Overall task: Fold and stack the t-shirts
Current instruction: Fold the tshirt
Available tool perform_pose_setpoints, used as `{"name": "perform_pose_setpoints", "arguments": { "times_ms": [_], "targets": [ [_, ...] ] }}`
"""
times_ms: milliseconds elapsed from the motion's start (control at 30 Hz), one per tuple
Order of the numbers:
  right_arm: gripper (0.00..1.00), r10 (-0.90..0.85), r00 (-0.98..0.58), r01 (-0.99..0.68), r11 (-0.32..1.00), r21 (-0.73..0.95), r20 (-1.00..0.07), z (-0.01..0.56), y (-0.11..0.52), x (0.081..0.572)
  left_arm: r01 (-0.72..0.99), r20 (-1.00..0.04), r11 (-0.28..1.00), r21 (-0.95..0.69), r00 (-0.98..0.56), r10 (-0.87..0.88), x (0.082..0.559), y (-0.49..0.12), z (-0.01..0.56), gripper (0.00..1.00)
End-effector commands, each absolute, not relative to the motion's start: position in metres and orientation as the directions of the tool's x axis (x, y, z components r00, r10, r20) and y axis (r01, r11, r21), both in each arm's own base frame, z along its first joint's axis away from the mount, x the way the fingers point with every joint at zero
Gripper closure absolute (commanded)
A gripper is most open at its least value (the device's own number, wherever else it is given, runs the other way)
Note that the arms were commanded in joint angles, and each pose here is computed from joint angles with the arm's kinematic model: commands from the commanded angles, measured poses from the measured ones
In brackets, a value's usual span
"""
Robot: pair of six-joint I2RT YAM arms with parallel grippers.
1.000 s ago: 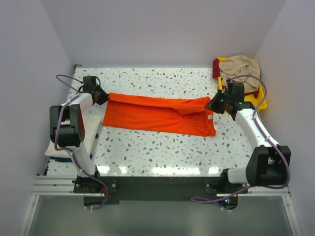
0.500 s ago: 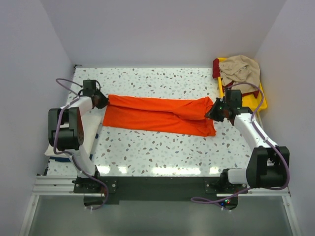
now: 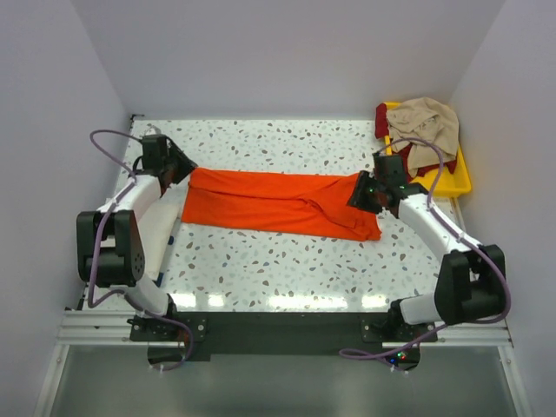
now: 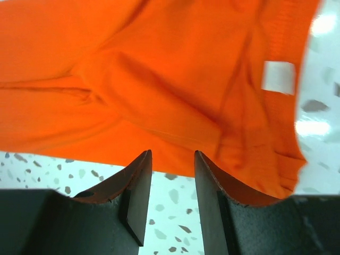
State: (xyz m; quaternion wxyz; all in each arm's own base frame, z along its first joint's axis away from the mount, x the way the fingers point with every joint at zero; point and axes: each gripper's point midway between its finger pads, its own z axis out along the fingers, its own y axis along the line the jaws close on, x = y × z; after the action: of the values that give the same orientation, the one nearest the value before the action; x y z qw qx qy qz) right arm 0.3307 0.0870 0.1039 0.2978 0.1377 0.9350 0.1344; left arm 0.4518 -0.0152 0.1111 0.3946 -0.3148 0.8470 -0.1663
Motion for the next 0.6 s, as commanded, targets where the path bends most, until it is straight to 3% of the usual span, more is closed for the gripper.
{"name": "perform_pose_setpoints", "arguments": {
  "times_ms": [0, 300, 567],
  "targets": [
    [0.59, 0.238, -0.775, 0.062, 0.950, 0.305, -0.586, 0.117, 0.124, 0.355, -0.284, -0.588, 0.775, -0.565, -0.520, -0.620, 0.443, -0.056, 0.124, 0.60],
    [0.63, 0.102, -0.811, -0.051, 0.969, 0.243, -0.576, 0.090, 0.179, 0.370, -0.179, -0.539, 0.750, -0.636, -0.593, -0.598, 0.414, -0.123, 0.103, 0.64],
    [0.75, 0.040, -0.839, -0.098, 0.970, 0.222, -0.543, 0.060, 0.208, 0.365, -0.154, -0.521, 0.753, -0.640, -0.633, -0.573, 0.409, -0.144, 0.090, 0.66]
  ]
}}
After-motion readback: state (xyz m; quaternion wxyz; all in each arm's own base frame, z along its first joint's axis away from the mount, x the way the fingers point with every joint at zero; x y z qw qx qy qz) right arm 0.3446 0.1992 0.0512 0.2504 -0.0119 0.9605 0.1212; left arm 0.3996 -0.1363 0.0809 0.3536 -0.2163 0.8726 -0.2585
